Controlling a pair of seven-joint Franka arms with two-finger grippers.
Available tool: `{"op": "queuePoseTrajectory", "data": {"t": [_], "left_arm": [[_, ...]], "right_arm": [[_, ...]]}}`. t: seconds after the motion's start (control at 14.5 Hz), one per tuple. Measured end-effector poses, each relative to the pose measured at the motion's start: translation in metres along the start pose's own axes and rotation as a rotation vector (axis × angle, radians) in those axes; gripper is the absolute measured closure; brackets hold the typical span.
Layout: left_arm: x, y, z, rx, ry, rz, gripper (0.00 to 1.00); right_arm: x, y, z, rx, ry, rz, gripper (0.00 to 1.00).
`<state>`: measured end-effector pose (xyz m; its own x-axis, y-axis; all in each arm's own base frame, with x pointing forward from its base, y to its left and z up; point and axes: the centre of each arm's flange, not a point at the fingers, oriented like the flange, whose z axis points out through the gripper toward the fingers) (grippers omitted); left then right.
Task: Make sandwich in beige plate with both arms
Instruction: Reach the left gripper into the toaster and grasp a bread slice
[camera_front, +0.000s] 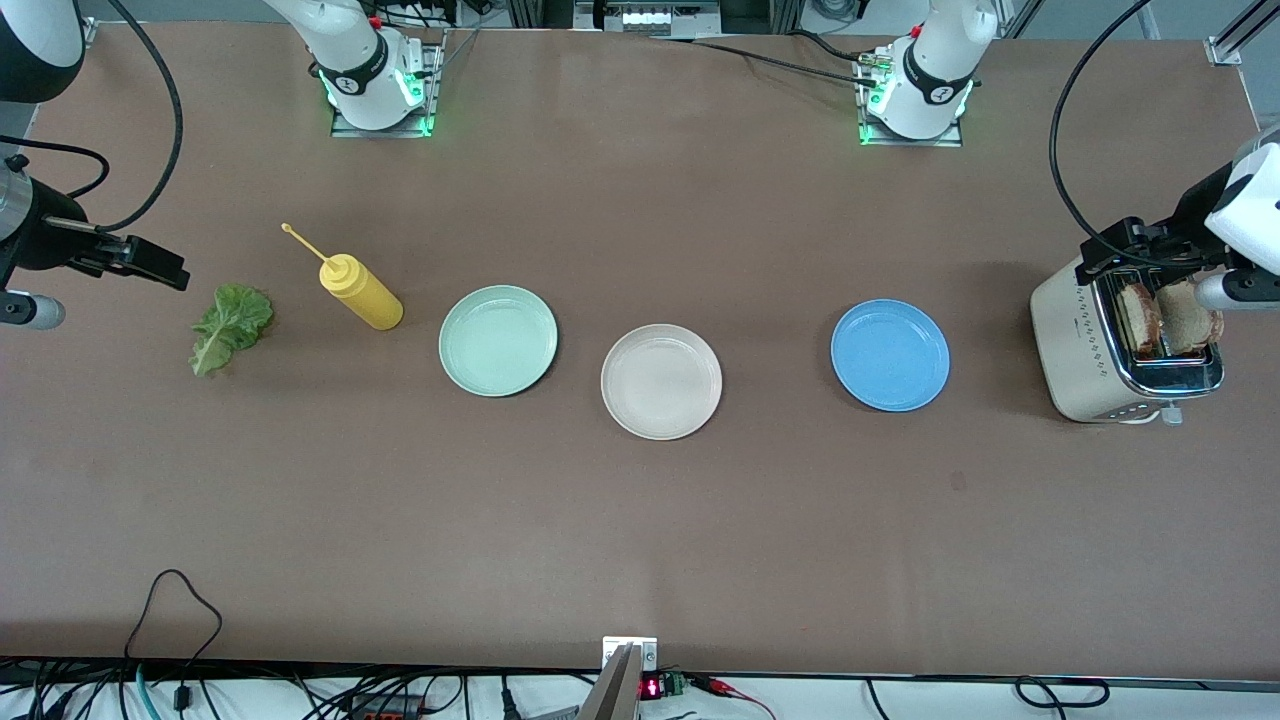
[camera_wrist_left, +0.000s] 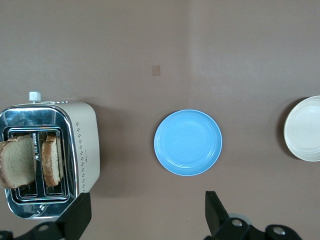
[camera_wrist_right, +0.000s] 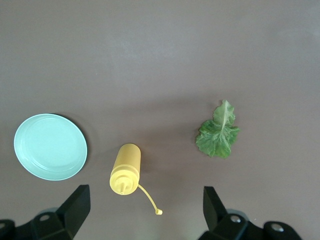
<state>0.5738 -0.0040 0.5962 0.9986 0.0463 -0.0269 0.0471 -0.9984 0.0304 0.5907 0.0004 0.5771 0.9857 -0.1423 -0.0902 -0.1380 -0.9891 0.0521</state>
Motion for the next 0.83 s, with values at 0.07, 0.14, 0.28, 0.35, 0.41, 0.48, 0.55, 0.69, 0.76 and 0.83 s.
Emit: {"op": "queuePoseTrajectory", "data": {"t": [0.07, 0.14, 0.28, 0.35, 0.41, 0.48, 0.55, 0.69, 0.76, 0.83], "left_arm": [[0.0, 0.0, 0.0, 0.0, -0.001, 0.0, 0.0], [-0.001, 0.0, 0.001, 0.0, -0.003, 0.0, 0.0], [-0.001, 0.0, 0.002, 0.0, -0.005, -0.005, 0.0], [-0.001, 0.0, 0.002, 0.0, -0.006, -0.006, 0.0], [-0.001, 0.0, 0.003, 0.0, -0.008, -0.007, 0.0], [-0.001, 0.0, 0.005, 0.001, -0.013, -0.007, 0.0], [0.0, -0.001, 0.009, 0.001, -0.02, -0.008, 0.0], [0.004, -0.004, 0.021, 0.002, -0.042, -0.013, 0.0], [0.007, -0.008, 0.029, 0.003, -0.056, -0.022, 0.0], [0.012, -0.017, 0.038, 0.004, -0.068, -0.037, 0.0]], "right_arm": [[0.0, 0.0, 0.0, 0.003, 0.0, 0.0, 0.0], [0.0, 0.0, 0.0, 0.008, -0.001, 0.001, 0.0], [0.0, -0.002, 0.0, 0.011, -0.002, -0.002, 0.0], [0.0, -0.002, 0.0, 0.011, -0.002, -0.002, 0.0], [0.0, -0.002, 0.0, 0.011, -0.002, -0.001, 0.0], [0.0, -0.002, 0.0, 0.011, -0.002, 0.0, 0.0], [0.0, -0.001, 0.0, 0.011, -0.002, 0.0, 0.0], [0.0, -0.001, 0.0, 0.011, -0.002, 0.0, 0.0], [0.0, -0.001, 0.0, 0.012, -0.001, 0.0, 0.0], [0.0, -0.001, 0.0, 0.012, -0.001, 0.0, 0.0]]}}
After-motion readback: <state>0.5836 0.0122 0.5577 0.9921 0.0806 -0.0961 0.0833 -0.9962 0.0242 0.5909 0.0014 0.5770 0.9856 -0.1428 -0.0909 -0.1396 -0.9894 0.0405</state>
